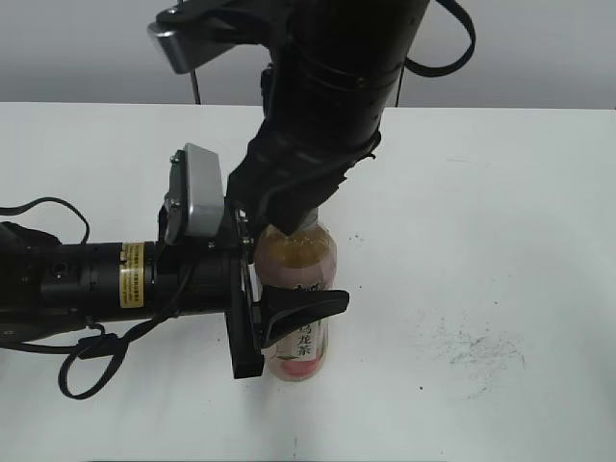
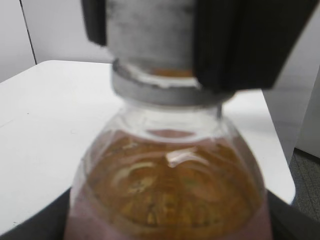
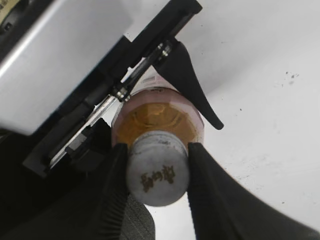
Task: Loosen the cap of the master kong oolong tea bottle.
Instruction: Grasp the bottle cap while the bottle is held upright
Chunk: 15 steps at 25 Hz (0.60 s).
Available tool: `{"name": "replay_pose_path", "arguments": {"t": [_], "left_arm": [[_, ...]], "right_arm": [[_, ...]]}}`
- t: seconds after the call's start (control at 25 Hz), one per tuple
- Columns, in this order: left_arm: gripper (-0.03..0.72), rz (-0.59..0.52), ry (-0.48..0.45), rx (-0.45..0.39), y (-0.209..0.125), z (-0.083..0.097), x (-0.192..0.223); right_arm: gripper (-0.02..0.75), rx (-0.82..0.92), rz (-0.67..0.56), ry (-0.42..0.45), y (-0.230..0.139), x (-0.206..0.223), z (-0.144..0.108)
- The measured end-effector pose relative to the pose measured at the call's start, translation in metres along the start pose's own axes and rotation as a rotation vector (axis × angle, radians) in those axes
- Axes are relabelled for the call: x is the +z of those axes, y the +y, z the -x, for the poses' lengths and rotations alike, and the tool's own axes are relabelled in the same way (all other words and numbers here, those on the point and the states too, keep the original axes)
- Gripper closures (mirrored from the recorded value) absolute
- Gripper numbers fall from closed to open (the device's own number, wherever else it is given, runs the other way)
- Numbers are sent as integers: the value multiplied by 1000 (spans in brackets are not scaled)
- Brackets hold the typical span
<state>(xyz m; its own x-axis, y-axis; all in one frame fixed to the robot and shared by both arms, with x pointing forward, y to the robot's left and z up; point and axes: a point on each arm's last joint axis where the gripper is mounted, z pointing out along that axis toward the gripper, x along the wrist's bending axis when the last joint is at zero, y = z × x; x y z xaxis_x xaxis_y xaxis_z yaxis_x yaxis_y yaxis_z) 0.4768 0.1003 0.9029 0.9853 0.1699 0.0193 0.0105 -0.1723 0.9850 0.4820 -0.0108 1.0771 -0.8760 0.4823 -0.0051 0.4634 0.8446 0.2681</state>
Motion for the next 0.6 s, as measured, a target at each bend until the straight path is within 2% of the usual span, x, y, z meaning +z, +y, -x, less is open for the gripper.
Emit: {"name": "replay_pose_path", "arguments": {"t": [0.08,0.2,0.6], "left_arm": [[243,0,0,-1,0,0,0],[243,0,1,-1,0,0,0],[243,-1,-3,6,0,0,0]], "right_arm": [[466,-51,-1,-2,0,0,0],[466,-225,-3,-5,0,0,0],[466,-1312,3,3,0,-2,0]]}}
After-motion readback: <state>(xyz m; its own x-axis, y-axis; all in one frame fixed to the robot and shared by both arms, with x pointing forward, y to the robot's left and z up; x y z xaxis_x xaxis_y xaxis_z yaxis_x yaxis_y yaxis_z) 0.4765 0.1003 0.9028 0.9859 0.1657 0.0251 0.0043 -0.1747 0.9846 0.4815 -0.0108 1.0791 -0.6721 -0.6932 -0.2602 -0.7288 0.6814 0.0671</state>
